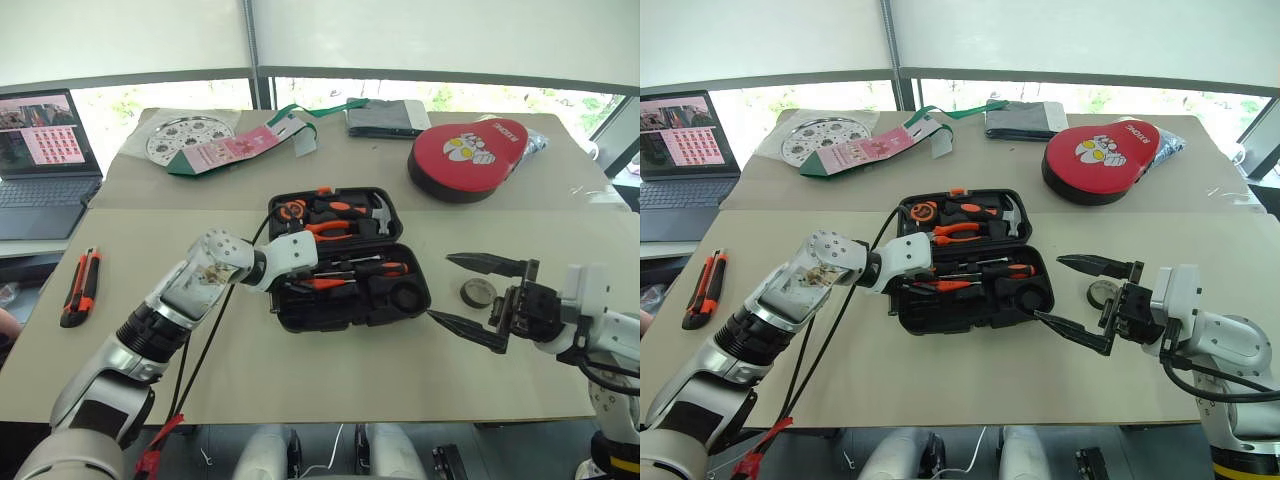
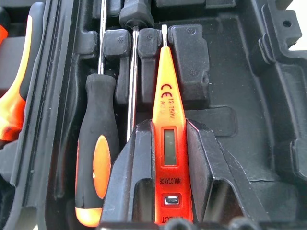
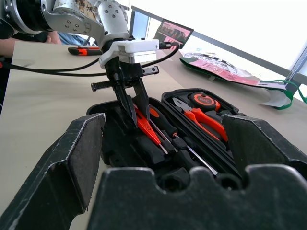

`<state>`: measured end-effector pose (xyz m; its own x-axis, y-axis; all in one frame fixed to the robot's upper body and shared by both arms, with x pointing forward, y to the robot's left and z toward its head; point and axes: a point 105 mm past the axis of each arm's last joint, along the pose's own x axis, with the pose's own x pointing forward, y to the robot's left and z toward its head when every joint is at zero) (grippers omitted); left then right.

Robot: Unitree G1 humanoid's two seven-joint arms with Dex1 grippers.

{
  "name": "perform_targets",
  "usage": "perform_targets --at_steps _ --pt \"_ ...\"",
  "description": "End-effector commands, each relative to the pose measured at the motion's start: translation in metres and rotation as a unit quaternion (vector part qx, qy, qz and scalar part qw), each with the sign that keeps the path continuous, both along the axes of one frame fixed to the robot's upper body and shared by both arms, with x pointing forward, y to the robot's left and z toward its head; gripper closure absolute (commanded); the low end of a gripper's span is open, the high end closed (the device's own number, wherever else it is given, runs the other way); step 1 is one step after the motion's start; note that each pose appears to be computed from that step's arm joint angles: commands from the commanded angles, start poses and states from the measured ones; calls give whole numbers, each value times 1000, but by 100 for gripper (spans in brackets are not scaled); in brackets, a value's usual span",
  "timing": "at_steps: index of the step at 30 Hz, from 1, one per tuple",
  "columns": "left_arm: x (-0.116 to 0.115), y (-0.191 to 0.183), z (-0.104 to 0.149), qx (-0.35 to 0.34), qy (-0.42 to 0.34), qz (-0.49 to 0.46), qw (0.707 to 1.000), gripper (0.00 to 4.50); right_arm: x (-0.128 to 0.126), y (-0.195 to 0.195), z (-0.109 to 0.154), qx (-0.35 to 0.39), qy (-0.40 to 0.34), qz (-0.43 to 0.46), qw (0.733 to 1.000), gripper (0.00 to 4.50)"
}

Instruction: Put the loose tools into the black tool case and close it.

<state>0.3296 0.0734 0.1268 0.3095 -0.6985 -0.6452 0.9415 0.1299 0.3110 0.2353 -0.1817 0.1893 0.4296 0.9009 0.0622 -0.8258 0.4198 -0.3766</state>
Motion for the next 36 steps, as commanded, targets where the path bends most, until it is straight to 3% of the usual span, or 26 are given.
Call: perform_targets --at_steps 1,11,13,14,17,22,25,26,28,33,36 --pt "2 -2 2 8 -6 6 1000 403 -4 5 8 6 -15 11 1000 0" --pt "-1 2 -11 30 20 25 999 403 -5 9 7 12 -14 14 1000 0" --pt "1 -4 -3 -7 12 33 999 301 -5 9 6 13 -14 13 1000 0" --pt "0 -8 3 -29 13 27 999 285 -4 10 6 14 -13 13 1000 0" --pt "-4 -17 21 -82 8 3 997 179 -4 10 4 15 -12 13 1000 0" --pt "-17 -20 59 -159 7 -36 987 179 -4 10 3 14 -6 16 1000 0" --pt "-10 -9 62 -187 -1 -19 982 179 -1 9 3 16 -5 11 1000 0" --pt "-5 -5 61 -199 -9 -13 980 219 0 9 3 17 -5 10 1000 0" --pt "4 3 51 -226 3 7 974 257 1 10 2 19 -7 8 1000 0" --pt "10 6 23 -238 16 4 971 447 4 10 2 20 -8 6 1000 0" --pt "8 4 13 -229 29 -2 973 447 5 9 1 18 -7 6 1000 0"
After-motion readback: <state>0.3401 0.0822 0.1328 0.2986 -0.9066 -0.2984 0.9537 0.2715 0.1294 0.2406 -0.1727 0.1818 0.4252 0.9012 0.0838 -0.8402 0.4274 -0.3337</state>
